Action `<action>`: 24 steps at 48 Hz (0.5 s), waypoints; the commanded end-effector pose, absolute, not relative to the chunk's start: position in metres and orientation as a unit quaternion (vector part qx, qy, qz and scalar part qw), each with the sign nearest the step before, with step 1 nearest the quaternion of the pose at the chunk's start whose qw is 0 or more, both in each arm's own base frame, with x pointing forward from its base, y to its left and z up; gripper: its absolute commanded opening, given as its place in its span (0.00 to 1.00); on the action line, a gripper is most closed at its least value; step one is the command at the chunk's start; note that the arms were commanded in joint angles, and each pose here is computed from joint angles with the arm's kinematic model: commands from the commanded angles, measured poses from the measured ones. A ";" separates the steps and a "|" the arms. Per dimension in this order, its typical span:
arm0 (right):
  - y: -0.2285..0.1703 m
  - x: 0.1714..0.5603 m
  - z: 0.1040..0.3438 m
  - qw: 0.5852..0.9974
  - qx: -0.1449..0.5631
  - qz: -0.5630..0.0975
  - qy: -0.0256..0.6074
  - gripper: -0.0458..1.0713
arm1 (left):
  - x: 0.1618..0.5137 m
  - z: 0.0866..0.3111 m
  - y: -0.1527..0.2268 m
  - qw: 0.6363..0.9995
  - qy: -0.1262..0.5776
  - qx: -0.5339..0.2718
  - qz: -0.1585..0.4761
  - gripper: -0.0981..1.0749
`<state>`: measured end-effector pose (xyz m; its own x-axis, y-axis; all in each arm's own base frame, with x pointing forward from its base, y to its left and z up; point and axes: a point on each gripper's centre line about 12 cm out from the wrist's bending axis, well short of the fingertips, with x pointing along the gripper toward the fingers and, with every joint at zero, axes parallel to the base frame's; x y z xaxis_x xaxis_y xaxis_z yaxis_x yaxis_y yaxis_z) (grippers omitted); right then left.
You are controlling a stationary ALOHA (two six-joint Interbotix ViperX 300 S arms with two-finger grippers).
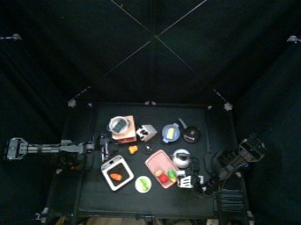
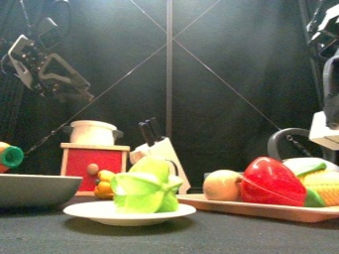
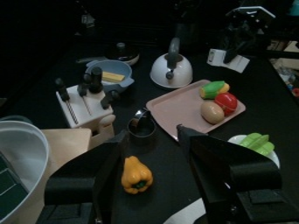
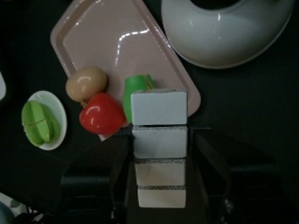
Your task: Place white sushi roll on plate
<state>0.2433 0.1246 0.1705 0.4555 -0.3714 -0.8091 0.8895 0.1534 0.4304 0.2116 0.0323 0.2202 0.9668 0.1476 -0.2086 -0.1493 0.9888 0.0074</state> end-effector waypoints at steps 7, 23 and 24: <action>0.095 0.267 0.197 0.715 0.444 -0.446 0.304 0.61 | 0.214 0.226 0.033 0.993 0.094 -0.003 0.076 0.81; 0.047 0.296 0.213 0.721 0.428 -0.424 0.344 0.61 | 0.214 0.225 0.033 0.993 0.095 -0.003 0.075 0.81; 0.045 0.298 0.213 0.723 0.428 -0.419 0.344 0.61 | 0.214 0.225 0.033 0.993 0.095 -0.003 0.075 0.81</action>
<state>0.2897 0.0546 0.1966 0.3536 -0.3393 -0.8717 0.9220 0.2834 0.2638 0.2112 0.0323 0.2199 0.9668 0.1476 -0.2086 -0.1493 0.9888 0.0074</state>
